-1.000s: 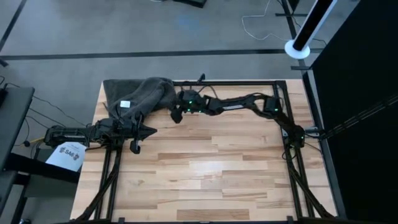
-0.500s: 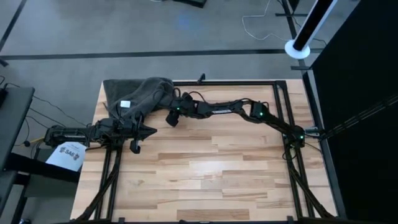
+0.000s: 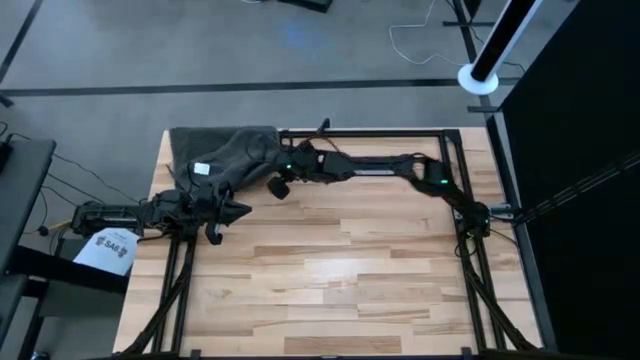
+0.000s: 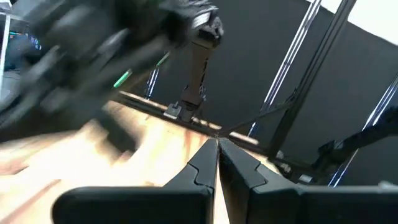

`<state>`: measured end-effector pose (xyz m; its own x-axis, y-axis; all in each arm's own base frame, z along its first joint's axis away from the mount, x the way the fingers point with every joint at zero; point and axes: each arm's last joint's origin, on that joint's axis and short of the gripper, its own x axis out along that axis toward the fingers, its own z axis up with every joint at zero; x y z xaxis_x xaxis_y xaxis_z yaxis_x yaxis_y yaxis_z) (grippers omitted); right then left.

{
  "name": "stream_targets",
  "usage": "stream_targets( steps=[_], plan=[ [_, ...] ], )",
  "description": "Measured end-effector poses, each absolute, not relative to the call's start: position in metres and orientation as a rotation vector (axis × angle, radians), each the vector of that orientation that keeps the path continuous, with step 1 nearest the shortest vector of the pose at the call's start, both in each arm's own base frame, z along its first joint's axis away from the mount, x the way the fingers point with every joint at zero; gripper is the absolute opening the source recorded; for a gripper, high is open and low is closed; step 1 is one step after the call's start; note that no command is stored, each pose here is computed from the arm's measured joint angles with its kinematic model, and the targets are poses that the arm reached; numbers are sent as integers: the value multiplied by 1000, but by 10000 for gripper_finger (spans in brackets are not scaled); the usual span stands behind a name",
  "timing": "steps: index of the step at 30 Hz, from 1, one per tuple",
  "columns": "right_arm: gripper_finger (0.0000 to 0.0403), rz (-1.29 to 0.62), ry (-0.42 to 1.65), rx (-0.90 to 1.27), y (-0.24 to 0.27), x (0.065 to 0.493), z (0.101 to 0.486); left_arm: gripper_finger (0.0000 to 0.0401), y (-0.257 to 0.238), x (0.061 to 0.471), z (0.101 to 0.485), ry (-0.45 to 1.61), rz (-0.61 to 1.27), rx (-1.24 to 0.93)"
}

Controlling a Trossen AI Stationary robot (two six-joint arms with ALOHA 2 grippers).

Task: Roll towel
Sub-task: Fold the black towel in half

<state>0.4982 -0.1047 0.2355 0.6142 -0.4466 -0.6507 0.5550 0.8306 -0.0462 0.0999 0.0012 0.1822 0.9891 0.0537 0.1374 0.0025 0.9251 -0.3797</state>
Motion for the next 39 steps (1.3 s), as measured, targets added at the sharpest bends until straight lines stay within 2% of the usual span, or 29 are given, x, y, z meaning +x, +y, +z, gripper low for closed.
stream_targets(
  steps=[3,9,13,19,25,31,39],
  plan=[
    [1,-580,859,125,-85,470,263,0,1,100,183,-155,22,-426],
    [0,-536,1190,69,-34,415,295,0,1,100,183,-158,16,-498],
    [0,-535,1368,43,1,395,275,0,1,100,183,-156,13,-551],
    [0,-387,1546,111,77,371,227,0,2,100,179,-124,32,-561],
    [1,-422,1612,134,135,335,176,0,2,101,165,16,75,-616],
    [9,-441,1648,97,143,319,157,0,1,102,164,46,47,-683],
    [31,-427,1595,121,145,322,155,0,1,102,166,16,42,-967]
  ],
)
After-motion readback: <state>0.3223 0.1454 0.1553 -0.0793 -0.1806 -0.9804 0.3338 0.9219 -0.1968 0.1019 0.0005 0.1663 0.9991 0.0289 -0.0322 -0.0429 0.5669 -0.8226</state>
